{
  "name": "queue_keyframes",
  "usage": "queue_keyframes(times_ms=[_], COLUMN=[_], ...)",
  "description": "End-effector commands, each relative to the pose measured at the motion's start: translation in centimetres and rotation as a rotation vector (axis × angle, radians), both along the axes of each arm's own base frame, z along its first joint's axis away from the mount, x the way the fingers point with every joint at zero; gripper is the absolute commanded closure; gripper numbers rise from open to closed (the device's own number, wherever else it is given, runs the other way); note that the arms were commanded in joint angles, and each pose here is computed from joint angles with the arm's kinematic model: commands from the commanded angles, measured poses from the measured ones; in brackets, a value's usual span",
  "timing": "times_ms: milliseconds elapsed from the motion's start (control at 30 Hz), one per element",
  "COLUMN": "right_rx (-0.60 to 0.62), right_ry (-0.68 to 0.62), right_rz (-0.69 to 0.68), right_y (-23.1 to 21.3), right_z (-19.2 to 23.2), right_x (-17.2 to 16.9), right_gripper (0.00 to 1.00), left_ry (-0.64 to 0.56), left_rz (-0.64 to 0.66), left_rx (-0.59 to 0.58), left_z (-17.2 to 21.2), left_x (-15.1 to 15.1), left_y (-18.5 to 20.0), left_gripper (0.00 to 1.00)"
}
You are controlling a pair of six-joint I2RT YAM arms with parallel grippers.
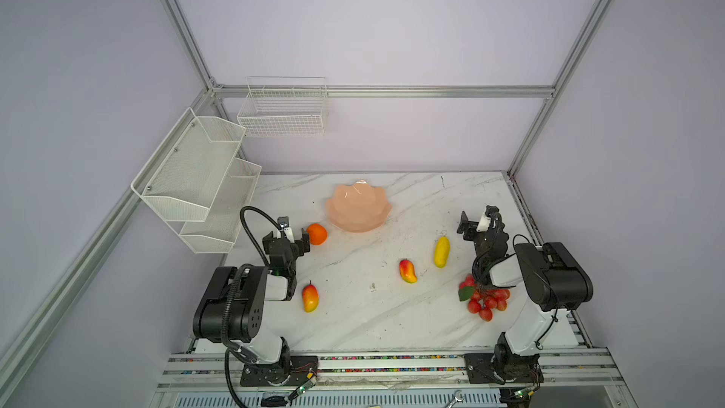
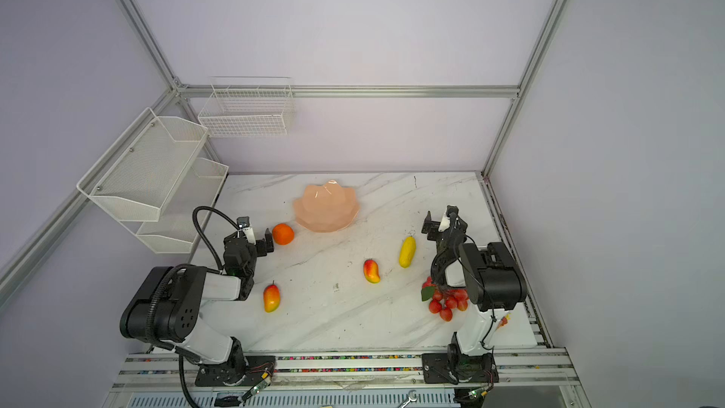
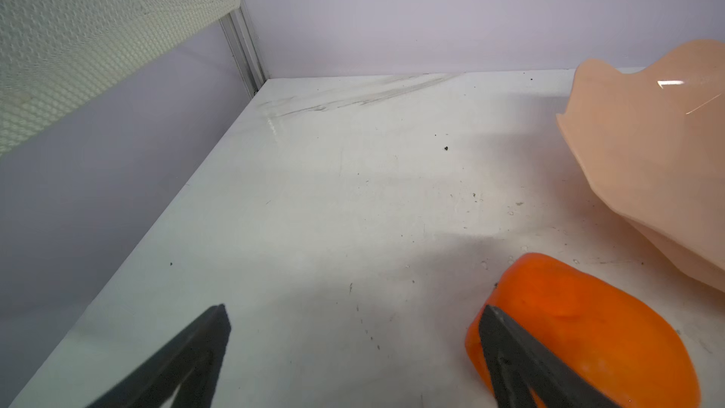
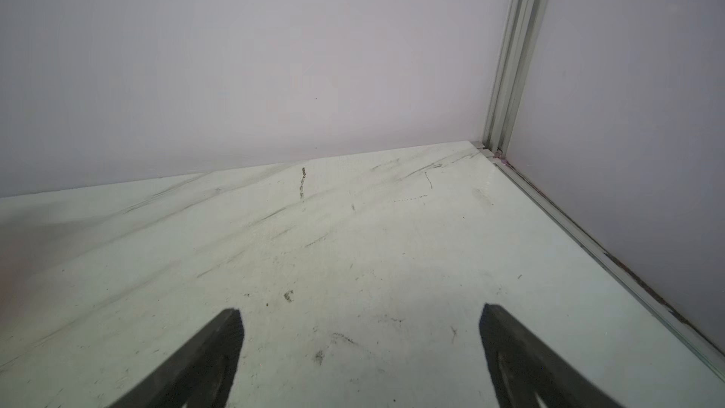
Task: Place and organize the fake fruits in the fruit bowl
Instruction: 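Move the right gripper down onto the red lychee bunch stem while the left arm rises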
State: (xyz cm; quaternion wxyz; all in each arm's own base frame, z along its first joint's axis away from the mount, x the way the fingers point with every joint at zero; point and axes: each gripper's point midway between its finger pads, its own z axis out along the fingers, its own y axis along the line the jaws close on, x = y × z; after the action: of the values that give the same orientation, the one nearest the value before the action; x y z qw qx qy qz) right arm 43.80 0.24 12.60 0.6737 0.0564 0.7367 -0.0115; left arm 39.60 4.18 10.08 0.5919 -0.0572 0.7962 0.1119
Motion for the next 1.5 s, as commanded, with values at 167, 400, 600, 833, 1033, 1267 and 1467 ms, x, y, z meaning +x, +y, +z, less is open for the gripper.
queue_keyframes(times_ms=[167, 400, 600, 833, 1033, 1267, 1467], right_rx=[-0.007, -0.009, -0.008, 0.039, 0.232, 0.312, 0.377], right_ry=[-0.026, -0.026, -0.028, -0.142, 0.079, 0.450, 0.633], right_rz=[-0.008, -0.008, -0.009, -0.117, -0.296, -0.417, -0.256], right_y=[0.0, 0.0, 0.0, -2.0, -4.4, -4.8, -0.5], right_z=[0.8, 0.9, 0.9, 4.4, 7.7, 5.3, 3.3], right_x=[0.1, 0.2, 0.2, -3.0, -5.3, -9.4, -12.7], right_gripper=[0.03, 0.03, 0.03, 0.03, 0.06, 0.10, 0.09], left_ry=[-0.063, -0.064, -0.063, -0.128, -0.166, -0.179, -0.158], left_rz=[0.020, 0.020, 0.019, 0.157, 0.147, 0.137, 0.166], left_rx=[-0.023, -0.025, -0.021, -0.057, -0.050, -0.032, -0.101], left_z=[1.4, 1.4, 1.4, 2.4, 2.9, 3.5, 8.9], left_x=[0.2, 0.2, 0.2, -1.7, -2.3, -2.1, -3.0], left_y=[0.2, 0.2, 0.2, 2.3, 2.1, 2.1, 1.5], left_gripper=[0.00, 0.00, 0.00, 0.00, 0.00, 0.00, 0.00])
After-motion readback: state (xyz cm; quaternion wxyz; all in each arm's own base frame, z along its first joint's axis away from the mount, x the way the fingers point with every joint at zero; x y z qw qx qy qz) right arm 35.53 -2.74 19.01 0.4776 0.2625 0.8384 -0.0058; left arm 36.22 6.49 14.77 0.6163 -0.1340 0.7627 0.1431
